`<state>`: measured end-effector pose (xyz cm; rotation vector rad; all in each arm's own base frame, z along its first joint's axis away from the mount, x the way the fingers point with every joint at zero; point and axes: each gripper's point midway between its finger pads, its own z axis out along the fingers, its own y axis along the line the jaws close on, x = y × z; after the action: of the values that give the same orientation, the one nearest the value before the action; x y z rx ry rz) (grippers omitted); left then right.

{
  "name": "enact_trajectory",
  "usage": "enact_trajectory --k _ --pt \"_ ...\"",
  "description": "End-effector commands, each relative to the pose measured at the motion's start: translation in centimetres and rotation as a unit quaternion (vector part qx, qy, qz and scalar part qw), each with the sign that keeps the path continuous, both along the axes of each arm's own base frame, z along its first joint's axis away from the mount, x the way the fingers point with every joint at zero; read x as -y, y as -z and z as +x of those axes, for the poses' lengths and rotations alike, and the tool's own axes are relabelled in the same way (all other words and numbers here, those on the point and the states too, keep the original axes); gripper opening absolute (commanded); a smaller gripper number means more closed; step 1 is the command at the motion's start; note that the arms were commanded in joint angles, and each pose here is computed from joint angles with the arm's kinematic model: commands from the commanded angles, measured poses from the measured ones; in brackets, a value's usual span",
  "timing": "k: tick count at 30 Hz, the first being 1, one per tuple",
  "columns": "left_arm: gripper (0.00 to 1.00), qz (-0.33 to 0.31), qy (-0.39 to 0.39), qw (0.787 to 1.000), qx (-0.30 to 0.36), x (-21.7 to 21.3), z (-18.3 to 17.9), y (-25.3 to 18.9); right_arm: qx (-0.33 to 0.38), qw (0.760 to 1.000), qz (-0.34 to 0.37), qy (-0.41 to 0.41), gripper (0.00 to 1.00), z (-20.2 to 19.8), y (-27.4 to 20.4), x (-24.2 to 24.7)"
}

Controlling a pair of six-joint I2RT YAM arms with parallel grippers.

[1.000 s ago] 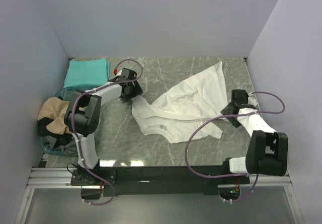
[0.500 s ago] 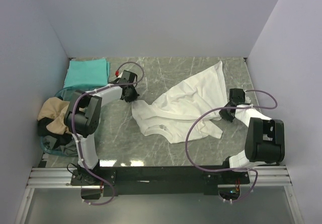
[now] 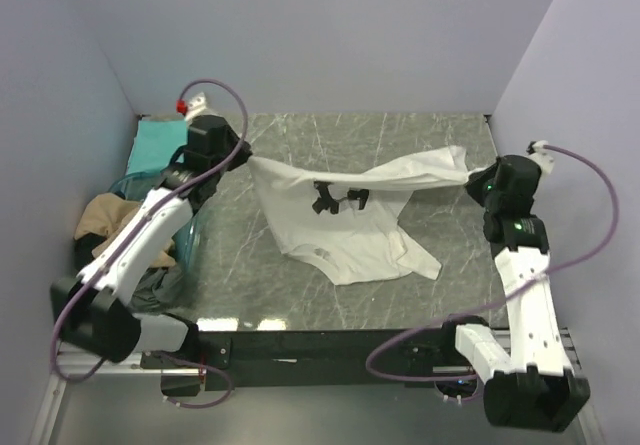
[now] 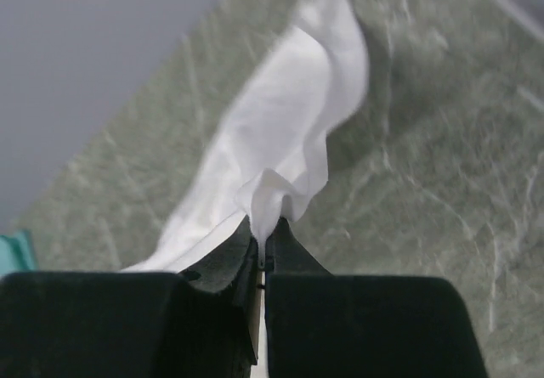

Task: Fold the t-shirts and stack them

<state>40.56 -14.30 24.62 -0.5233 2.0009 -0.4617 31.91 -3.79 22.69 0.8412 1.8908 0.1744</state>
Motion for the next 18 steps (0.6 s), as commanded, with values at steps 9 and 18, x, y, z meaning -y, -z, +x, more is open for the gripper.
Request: enact_trajectory --k 9,18 --pt "0.01 -0.050 -0.057 0.955 0.287 -6.6 -10.6 -24.4 0.249 0.965 -0.080 0.032 0.00 -9.7 -24.5 0.7" --pt "0.01 -0.084 -0.030 0.901 0.425 -9.6 -20.8 -36.3 0.366 0.922 -0.123 0.025 0.00 -18.0 -36.2 -0.4"
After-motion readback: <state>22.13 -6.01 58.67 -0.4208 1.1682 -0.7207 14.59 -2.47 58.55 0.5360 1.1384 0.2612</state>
